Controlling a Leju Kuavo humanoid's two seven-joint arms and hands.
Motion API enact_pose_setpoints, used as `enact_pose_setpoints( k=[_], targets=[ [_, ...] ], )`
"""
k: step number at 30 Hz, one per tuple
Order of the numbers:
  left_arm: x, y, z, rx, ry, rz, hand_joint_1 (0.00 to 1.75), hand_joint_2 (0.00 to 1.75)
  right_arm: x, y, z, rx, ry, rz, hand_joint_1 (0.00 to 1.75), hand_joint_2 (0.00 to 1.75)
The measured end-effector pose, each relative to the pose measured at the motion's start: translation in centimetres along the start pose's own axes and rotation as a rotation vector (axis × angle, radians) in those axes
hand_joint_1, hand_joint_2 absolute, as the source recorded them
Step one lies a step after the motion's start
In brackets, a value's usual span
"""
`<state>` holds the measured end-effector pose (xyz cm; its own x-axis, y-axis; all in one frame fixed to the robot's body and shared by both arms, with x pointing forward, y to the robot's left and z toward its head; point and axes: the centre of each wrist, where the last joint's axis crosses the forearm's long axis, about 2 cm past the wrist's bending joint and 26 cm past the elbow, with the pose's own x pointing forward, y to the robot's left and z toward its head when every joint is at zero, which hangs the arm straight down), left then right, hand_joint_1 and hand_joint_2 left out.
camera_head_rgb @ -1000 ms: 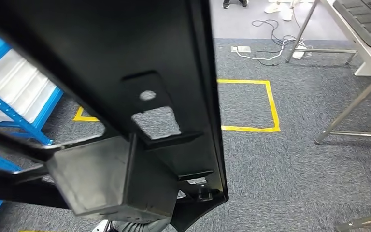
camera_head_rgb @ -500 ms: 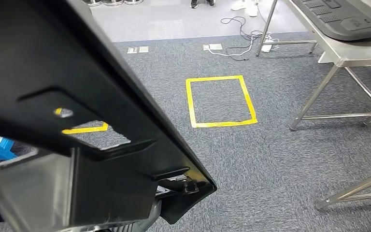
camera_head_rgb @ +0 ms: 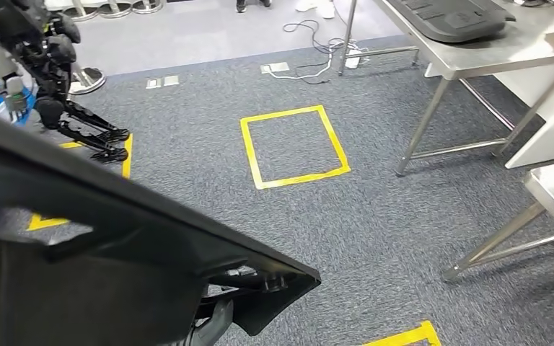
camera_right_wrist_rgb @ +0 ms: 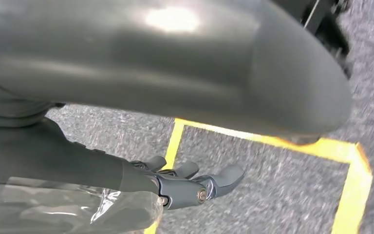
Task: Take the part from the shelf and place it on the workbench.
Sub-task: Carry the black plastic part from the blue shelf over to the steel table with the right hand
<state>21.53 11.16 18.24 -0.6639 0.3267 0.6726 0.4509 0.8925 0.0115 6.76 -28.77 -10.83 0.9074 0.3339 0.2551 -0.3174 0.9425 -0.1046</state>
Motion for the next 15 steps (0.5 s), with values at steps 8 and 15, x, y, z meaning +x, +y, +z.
enact_pose_setpoints(
  k=[8,15],
  targets=[
    [-0.2,0.0,0.0,0.023,-0.015,0.003,1.75,1.75,-0.1,-0.8,0.0,-0.014,-0.002,0.005,0.0,0.0],
    [-0.3,0.0,0.1,0.032,-0.022,-0.008,1.75,1.75,-0.4,-1.3,0.0,-0.025,0.043,0.006,0.0,0.0]
  ],
)
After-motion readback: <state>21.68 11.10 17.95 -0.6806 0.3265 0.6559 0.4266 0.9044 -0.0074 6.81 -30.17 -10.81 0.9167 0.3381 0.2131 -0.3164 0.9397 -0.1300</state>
